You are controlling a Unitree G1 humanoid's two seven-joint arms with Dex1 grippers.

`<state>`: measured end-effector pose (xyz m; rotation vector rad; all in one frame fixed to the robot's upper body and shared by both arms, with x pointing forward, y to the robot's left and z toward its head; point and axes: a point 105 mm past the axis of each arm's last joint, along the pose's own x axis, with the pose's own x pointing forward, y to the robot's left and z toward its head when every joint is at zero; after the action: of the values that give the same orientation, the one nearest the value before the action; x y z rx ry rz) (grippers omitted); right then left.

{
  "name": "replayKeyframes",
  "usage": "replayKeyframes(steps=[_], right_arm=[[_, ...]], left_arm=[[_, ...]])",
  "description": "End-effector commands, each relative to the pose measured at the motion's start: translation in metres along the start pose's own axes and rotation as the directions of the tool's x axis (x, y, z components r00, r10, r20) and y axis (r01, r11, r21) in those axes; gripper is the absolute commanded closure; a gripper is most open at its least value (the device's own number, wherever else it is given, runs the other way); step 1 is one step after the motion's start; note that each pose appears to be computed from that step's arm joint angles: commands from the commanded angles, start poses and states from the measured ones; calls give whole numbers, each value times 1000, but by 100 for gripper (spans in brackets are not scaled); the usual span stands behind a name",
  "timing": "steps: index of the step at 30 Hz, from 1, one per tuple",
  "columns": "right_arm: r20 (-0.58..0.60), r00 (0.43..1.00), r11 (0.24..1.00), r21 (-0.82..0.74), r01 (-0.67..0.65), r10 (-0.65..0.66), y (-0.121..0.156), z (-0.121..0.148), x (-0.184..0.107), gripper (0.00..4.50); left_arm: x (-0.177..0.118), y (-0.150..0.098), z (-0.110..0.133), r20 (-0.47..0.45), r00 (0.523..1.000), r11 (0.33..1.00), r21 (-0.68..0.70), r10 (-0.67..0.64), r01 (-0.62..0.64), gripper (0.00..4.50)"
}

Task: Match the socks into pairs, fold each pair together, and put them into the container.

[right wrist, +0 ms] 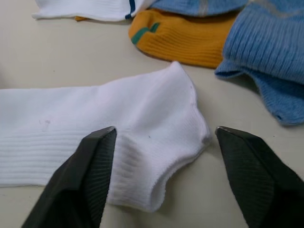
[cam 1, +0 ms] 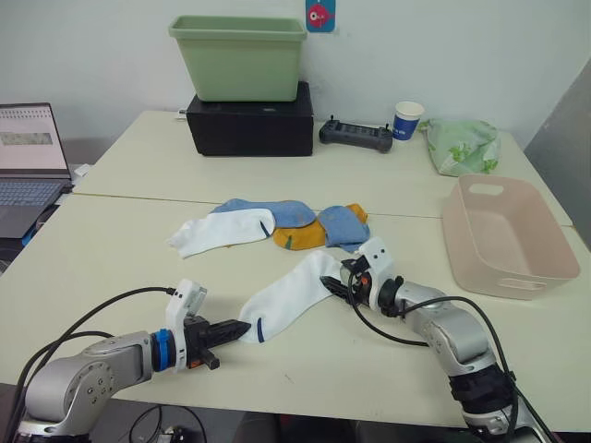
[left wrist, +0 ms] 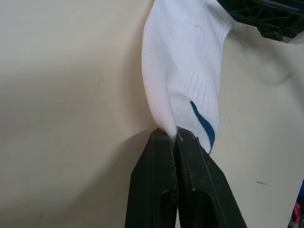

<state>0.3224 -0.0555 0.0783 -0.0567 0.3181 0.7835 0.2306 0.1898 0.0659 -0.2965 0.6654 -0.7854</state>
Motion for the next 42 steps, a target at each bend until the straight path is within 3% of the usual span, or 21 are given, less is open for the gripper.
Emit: replayKeyframes(steps=[1, 7, 15, 20, 24, 30, 42], right_arm=[[41, 999, 999, -45, 17, -15, -1, 13, 5, 238], [31, 999, 997, -79, 22, -20, -1, 7, 2, 446], [37, 999, 992, -119, -32, 36, 12, 5, -34, 446], [52, 997, 997, -44, -60, 62, 28, 0, -72, 446], [50, 999, 1000, 22, -11, 10, 35, -13, -99, 446], [21, 995, 995, 46, 92, -93, 26, -28, -106, 446], [1, 994, 993, 43, 112, -112, 23, -40, -106, 446]], left_arm=[[0, -1, -1, -15, 1000, 1000, 24, -2, 2, 450], [1, 3, 2, -15, 1000, 999, 54, 9, -9, 450], [7, -1, 18, -40, 998, 987, 153, -47, 53, 450], [7, -14, 11, -134, 983, 971, 186, -126, 150, 450], [12, -15, -3, -200, 969, 964, 190, -148, 186, 450], [20, 3, -3, -186, 977, 966, 219, -99, 140, 450], [27, 13, 8, -146, 985, 965, 228, -97, 129, 450]])
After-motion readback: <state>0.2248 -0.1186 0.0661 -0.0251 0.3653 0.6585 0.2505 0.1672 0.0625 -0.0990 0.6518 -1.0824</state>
